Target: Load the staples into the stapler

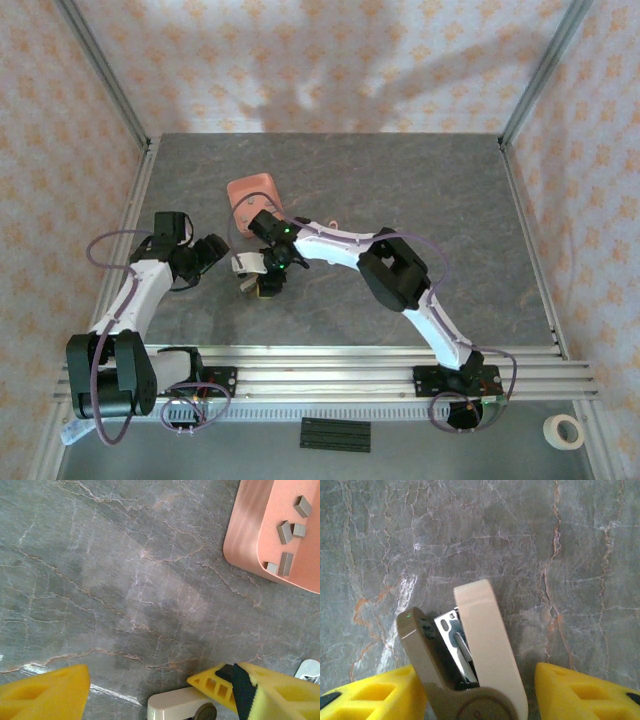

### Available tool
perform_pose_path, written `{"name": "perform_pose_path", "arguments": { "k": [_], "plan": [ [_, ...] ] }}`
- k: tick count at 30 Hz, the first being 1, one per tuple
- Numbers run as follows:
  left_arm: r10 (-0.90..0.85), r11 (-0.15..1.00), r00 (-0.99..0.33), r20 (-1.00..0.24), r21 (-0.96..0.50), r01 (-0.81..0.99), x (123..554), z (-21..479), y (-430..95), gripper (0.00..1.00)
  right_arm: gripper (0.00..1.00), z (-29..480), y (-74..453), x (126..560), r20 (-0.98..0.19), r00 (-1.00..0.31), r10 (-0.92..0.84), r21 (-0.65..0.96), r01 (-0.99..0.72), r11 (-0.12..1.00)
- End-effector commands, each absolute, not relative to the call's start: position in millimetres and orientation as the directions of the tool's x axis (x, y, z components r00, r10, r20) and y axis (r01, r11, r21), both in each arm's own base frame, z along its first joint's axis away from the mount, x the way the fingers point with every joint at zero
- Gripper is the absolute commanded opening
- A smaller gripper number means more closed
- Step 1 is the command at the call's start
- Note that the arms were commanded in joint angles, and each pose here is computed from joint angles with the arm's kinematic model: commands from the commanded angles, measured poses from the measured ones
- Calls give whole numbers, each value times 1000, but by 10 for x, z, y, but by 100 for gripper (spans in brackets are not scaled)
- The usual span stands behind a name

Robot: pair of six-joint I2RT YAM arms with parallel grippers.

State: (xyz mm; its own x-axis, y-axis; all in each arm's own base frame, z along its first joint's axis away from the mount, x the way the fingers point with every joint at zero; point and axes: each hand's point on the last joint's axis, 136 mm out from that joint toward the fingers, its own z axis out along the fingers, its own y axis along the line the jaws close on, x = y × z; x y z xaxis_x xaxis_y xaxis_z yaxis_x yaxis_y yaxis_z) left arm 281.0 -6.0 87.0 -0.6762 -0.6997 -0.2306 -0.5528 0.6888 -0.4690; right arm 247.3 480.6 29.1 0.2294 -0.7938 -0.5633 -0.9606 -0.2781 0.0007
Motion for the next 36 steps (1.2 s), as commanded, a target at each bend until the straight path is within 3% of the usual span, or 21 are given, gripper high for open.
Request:
{"name": "perform_pose_path", "arguments": {
  "k": [1, 8, 12, 17, 28, 36],
  "plan": [
    [-700, 683, -681, -216, -484, -547, 2822, 824, -70, 75, 49, 272, 4843, 2446, -566, 227, -792, 10, -959, -283],
    [-696, 682, -684, -219, -501, -533, 2826, 862, -97, 74, 36, 422, 4845, 2446, -603, 235, -762, -35, -963, -269],
    [-701, 668, -675, -230, -543, -509, 2862, 948, -148, 71, 29, 632, 4796, 2497, -652, 205, -730, -83, -976, -199],
    [-684, 672, -672, -282, -601, -432, 2966, 1143, -326, 70, 27, 964, 4554, 2623, -719, 130, -683, -148, -989, -33],
    [-552, 680, -677, -487, -733, -28, 3227, 1761, -1383, 70, 27, 1569, 3387, 2702, -862, -43, -505, -240, -843, 481],
    [-449, 598, -670, -591, -756, 266, 3157, 2075, -2104, 70, 27, 1783, 2644, 2524, -935, -60, -349, -213, -692, 690]
  ]
}}
